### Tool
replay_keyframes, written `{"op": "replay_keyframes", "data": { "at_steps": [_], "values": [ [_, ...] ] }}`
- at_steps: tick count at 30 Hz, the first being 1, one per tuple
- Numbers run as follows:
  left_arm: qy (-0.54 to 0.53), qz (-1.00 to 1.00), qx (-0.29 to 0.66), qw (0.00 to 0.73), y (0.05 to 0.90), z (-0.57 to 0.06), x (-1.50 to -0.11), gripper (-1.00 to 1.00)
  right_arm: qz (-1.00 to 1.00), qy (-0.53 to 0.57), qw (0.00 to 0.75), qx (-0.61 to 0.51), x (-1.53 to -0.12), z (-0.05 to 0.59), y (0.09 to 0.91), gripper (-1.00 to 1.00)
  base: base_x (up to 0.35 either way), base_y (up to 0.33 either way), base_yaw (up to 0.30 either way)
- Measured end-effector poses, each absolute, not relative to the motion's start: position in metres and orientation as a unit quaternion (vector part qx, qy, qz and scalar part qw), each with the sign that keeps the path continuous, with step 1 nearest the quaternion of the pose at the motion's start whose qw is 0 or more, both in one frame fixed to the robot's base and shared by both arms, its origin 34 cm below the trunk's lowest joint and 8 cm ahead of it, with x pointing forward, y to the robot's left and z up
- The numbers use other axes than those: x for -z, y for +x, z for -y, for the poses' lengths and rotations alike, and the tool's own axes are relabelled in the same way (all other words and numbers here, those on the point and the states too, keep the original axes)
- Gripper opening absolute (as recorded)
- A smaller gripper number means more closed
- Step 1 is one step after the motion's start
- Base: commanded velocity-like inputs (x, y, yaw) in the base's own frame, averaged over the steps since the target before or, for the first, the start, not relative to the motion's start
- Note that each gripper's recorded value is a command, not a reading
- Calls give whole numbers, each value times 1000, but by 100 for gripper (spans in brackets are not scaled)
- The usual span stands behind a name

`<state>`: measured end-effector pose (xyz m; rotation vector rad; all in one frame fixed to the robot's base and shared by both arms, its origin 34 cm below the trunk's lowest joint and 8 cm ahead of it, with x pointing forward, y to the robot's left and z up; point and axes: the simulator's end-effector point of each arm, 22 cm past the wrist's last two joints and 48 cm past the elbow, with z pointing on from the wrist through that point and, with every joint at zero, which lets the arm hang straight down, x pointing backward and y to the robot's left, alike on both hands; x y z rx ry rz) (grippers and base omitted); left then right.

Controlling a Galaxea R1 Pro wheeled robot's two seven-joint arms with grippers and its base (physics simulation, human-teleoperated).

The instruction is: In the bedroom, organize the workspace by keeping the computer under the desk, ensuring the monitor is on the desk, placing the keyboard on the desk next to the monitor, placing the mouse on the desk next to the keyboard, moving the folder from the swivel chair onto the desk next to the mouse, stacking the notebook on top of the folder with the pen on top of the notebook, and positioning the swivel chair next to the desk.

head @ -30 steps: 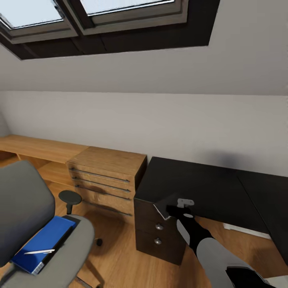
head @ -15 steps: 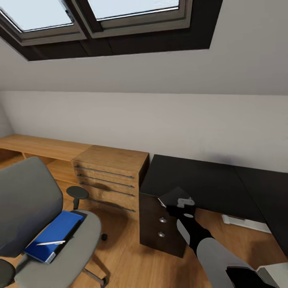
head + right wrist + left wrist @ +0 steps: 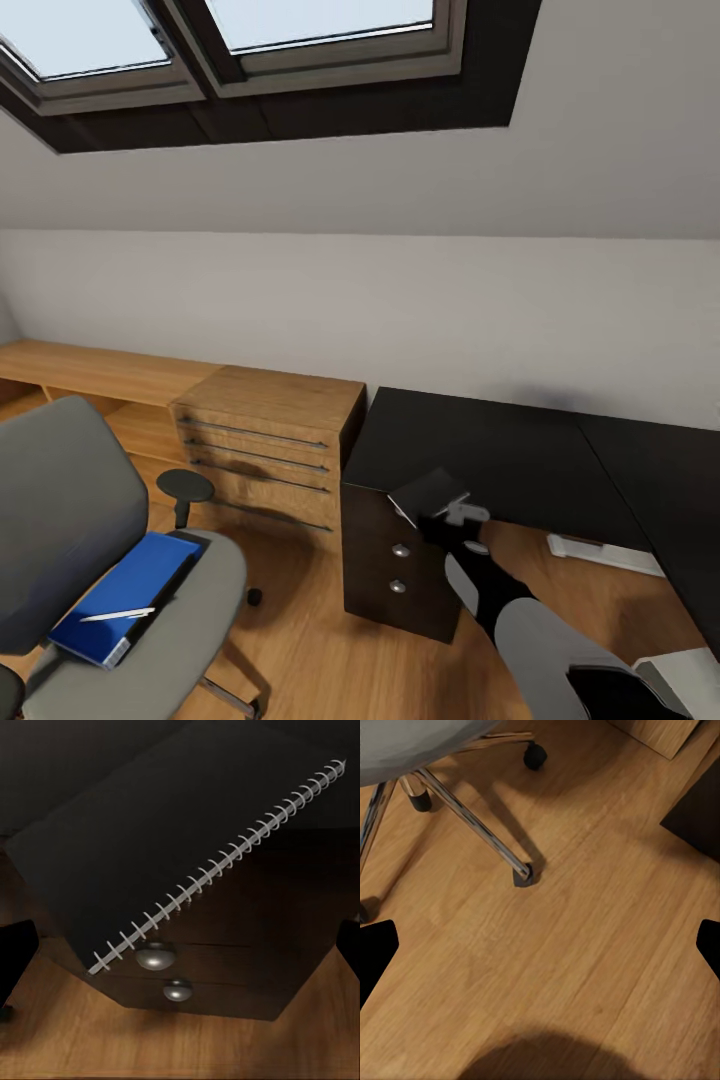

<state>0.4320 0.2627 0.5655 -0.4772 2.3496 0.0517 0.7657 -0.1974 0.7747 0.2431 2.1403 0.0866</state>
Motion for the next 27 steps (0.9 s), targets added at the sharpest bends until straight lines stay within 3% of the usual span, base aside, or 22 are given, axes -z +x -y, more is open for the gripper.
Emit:
{"op": "replay_keyframes", "data": {
  "at_steps": [6,17,27],
  "values": [
    [-185,-913,-20,363,432,-263,-566,100,-868,81,483,-80,-776,197,768,100,0,0,0],
    [-185,-913,-20,363,432,-263,-565,100,-844,149,489,-165,-784,217,772,100,0,0,0],
    [-186,-913,-20,363,432,-263,-565,100,-835,189,451,-253,-779,234,761,100,0,0,0]
  ]
}}
